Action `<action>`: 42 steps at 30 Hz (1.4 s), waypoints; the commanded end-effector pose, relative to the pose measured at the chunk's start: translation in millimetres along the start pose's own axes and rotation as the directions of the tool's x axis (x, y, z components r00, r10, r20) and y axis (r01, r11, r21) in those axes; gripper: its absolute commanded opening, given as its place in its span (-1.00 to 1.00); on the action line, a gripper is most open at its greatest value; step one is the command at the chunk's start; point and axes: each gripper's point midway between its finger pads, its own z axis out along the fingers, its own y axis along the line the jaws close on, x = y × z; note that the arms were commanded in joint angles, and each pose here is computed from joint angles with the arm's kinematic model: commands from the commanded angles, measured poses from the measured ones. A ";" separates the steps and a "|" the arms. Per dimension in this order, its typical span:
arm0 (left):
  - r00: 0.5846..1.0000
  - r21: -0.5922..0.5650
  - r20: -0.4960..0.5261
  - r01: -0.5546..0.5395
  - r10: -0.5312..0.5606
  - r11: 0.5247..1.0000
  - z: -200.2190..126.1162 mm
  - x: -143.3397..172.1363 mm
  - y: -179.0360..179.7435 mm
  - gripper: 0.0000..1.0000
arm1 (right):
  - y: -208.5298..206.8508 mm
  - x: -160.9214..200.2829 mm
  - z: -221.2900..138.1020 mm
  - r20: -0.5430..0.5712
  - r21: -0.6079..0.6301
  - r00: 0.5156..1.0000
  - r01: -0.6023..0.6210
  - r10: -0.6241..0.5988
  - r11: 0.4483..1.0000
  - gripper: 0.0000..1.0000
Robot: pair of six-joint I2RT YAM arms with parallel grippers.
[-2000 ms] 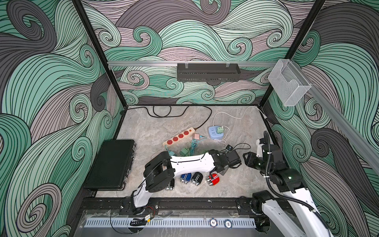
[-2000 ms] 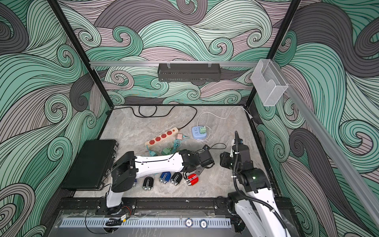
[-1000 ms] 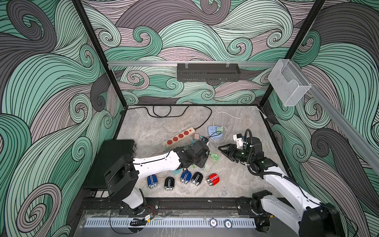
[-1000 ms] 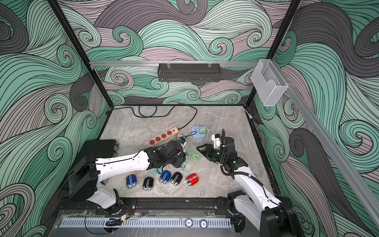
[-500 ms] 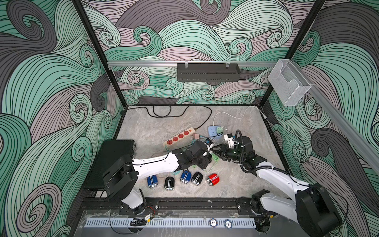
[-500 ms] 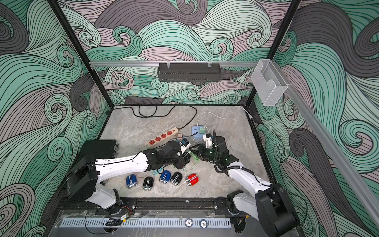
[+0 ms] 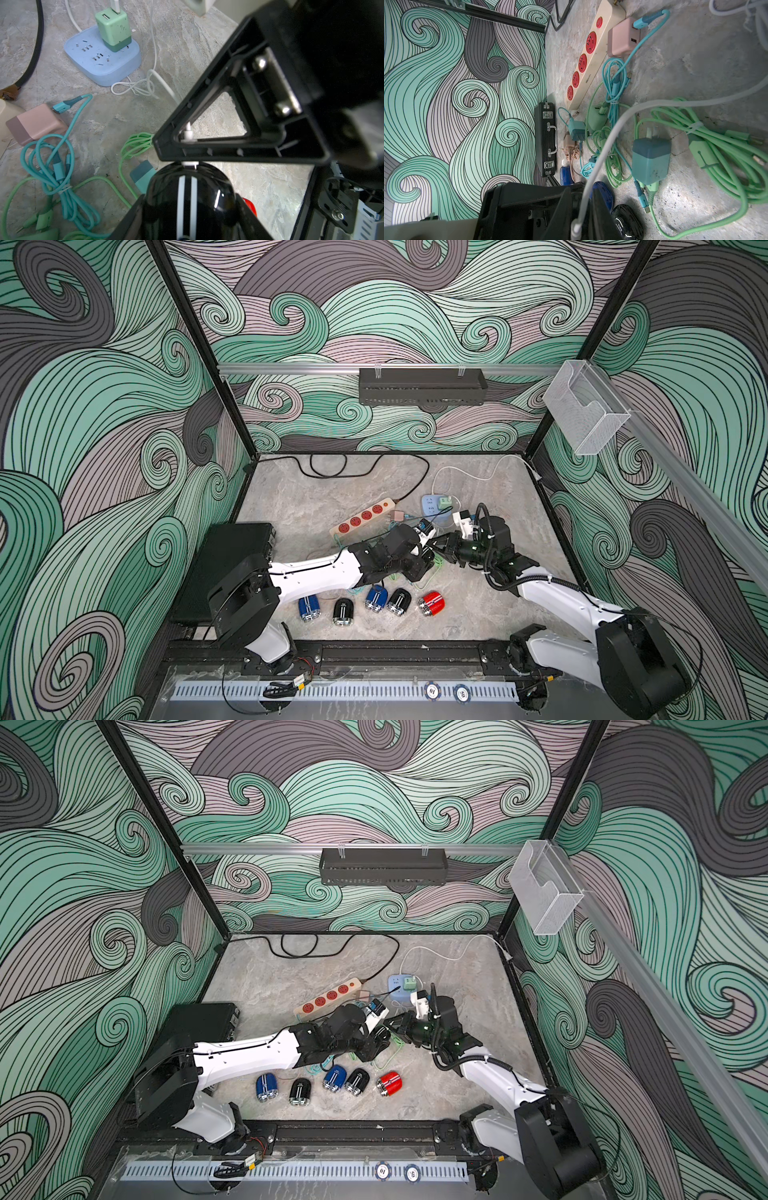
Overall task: Unplug the electric shaver
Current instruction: Remove the charging cable from the electric shaver.
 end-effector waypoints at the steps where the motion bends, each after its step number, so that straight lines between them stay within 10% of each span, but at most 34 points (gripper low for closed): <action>1: 0.998 0.021 0.061 0.017 -0.018 1.000 -8.3 -17.1 -2.4 -0.20 | -2.0 -0.7 -2.9 0.029 0.006 1.000 0.003 -0.003 1.000 -0.79; 18: 0.987 0.101 -0.142 0.084 -0.069 0.991 -4.2 30.1 -3.7 -0.29 | -5.1 -15.4 -23.1 0.146 0.023 0.989 -0.003 0.000 1.000 -1.00; 35: 0.967 0.074 -0.253 0.059 -0.039 0.996 5.9 45.7 -3.5 -0.31 | -29.4 -31.1 -66.4 0.237 0.343 0.937 0.165 -0.256 0.925 -1.00; 42: 0.972 0.072 -0.230 0.064 -0.046 0.995 5.5 44.0 -2.4 -0.31 | -18.5 -28.0 -58.6 0.231 0.216 0.959 0.116 -0.166 0.969 -1.00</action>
